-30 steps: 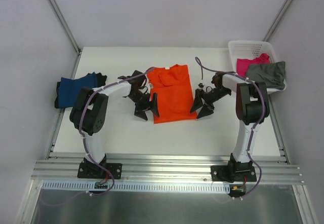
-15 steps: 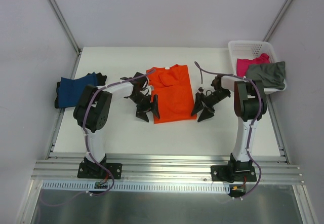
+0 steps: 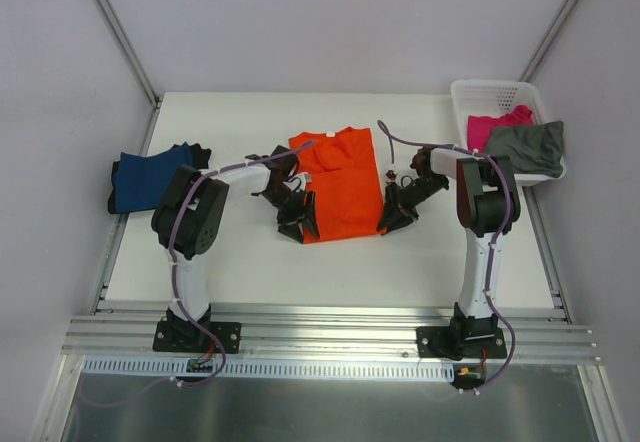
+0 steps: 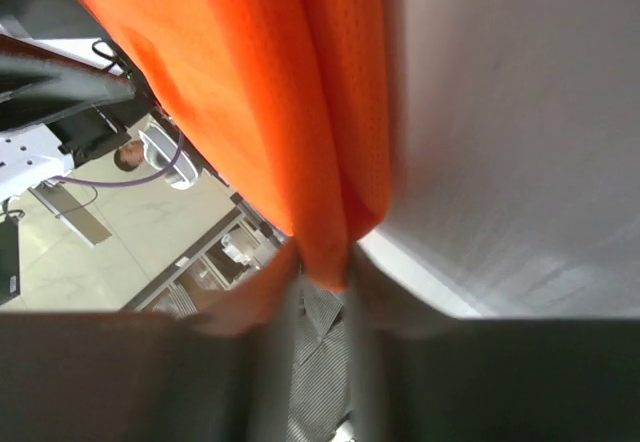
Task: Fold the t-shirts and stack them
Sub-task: Fold the tshirt
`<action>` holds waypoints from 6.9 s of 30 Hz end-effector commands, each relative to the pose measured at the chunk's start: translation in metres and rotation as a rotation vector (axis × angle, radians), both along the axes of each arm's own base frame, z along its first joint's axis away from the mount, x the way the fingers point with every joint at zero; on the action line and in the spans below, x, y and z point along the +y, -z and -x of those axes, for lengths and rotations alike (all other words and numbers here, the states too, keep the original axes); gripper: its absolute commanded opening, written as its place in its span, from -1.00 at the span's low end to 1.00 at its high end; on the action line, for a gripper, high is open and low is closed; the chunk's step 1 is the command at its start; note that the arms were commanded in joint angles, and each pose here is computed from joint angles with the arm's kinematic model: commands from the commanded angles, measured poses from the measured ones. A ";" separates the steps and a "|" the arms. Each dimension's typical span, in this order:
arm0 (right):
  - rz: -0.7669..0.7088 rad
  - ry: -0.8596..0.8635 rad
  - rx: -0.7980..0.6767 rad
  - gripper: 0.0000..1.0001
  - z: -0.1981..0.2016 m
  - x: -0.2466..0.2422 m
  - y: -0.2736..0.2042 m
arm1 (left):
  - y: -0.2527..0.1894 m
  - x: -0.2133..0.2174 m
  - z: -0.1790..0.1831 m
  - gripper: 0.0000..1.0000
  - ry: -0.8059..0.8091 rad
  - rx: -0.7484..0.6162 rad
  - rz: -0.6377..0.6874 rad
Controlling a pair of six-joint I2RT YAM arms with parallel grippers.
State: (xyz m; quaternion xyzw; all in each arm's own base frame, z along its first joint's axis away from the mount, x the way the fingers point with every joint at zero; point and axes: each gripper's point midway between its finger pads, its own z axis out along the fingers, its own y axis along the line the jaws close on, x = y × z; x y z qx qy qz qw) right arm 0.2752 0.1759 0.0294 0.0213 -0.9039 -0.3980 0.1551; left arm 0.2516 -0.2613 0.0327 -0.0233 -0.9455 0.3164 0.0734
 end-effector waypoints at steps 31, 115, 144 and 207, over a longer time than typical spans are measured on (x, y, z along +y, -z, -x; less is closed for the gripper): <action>-0.079 -0.042 -0.330 -0.99 0.002 0.005 -0.120 | -0.129 0.006 -0.039 -1.00 0.046 -0.403 0.138; 0.005 0.117 -0.429 -0.99 0.060 0.000 -0.168 | -0.145 0.063 -0.007 -1.00 -0.021 -0.517 0.100; 0.124 0.269 -0.356 -0.99 -0.037 -0.048 -0.097 | -0.122 0.001 -0.155 -1.00 0.010 -0.504 0.134; 0.296 0.285 -0.126 0.30 -0.058 -0.063 -0.018 | -0.025 0.007 -0.149 0.95 -0.083 -0.104 0.285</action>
